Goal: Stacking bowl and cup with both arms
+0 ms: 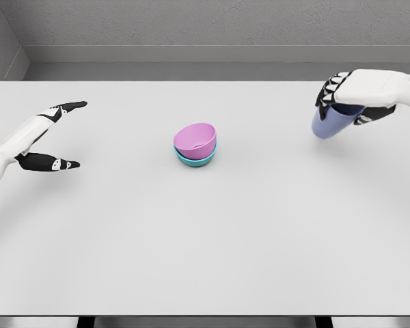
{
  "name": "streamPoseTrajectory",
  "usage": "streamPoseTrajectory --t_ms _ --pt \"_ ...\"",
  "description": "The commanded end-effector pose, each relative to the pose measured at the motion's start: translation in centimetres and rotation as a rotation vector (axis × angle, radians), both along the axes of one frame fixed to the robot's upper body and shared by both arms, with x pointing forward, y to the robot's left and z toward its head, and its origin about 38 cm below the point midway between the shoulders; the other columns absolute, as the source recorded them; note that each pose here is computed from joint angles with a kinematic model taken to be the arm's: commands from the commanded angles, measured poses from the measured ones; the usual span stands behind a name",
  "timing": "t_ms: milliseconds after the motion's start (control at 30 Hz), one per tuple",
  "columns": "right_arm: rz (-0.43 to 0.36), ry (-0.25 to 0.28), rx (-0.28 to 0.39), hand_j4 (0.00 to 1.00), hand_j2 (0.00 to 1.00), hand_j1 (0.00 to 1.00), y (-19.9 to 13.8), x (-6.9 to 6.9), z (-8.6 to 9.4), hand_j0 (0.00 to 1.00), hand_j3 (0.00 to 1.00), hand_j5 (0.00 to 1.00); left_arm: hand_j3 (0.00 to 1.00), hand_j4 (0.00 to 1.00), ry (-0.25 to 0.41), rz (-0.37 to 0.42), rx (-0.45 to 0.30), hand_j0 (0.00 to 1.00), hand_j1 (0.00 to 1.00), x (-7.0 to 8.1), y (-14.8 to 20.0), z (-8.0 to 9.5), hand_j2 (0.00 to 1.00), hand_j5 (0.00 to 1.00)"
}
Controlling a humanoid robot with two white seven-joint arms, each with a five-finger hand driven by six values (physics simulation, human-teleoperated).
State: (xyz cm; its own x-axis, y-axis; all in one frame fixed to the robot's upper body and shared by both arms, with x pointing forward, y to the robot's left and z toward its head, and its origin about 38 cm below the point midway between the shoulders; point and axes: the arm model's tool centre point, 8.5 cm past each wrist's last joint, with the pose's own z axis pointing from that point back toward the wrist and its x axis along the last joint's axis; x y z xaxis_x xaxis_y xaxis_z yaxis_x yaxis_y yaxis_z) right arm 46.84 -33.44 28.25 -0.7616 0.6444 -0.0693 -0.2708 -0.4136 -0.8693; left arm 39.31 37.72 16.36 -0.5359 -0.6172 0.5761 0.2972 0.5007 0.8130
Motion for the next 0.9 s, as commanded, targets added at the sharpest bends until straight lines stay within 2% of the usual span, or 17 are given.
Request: streamPoseTrajectory --t_ms 0,167,267,367,667,867 --pt "0.017 0.002 0.031 0.54 0.54 0.54 1.0 0.2 0.0 0.54 0.54 0.54 1.0 1.0 0.002 0.003 -0.006 1.0 1.0 0.0 0.1 0.0 1.0 1.0" --pt "0.053 -0.039 0.039 0.54 0.54 0.54 2.6 0.7 1.9 0.54 0.54 0.54 1.0 1.0 0.006 0.007 -0.007 1.0 1.0 0.0 0.2 -0.1 1.0 1.0" --pt "0.095 -0.069 0.035 0.54 0.54 0.54 3.8 0.3 3.0 0.54 0.54 0.54 1.0 1.0 0.01 0.012 -0.009 1.0 1.0 0.0 0.4 -0.2 1.0 1.0" --pt "0.134 -0.07 0.038 0.54 0.54 0.54 5.5 0.4 3.0 0.54 0.54 0.54 1.0 1.0 0.02 0.023 -0.011 1.0 1.0 0.1 0.7 -0.6 1.0 1.0" --pt "0.282 -0.098 0.014 0.54 0.54 0.54 12.3 1.0 4.7 0.54 0.54 0.54 1.0 1.0 0.024 0.03 -0.012 1.0 1.0 0.3 1.0 -0.7 1.0 1.0" --pt "0.328 -0.095 0.026 0.54 0.54 0.54 14.6 0.9 4.5 0.54 0.54 0.54 1.0 1.0 0.024 0.031 -0.013 1.0 1.0 0.3 0.9 -0.7 1.0 1.0"
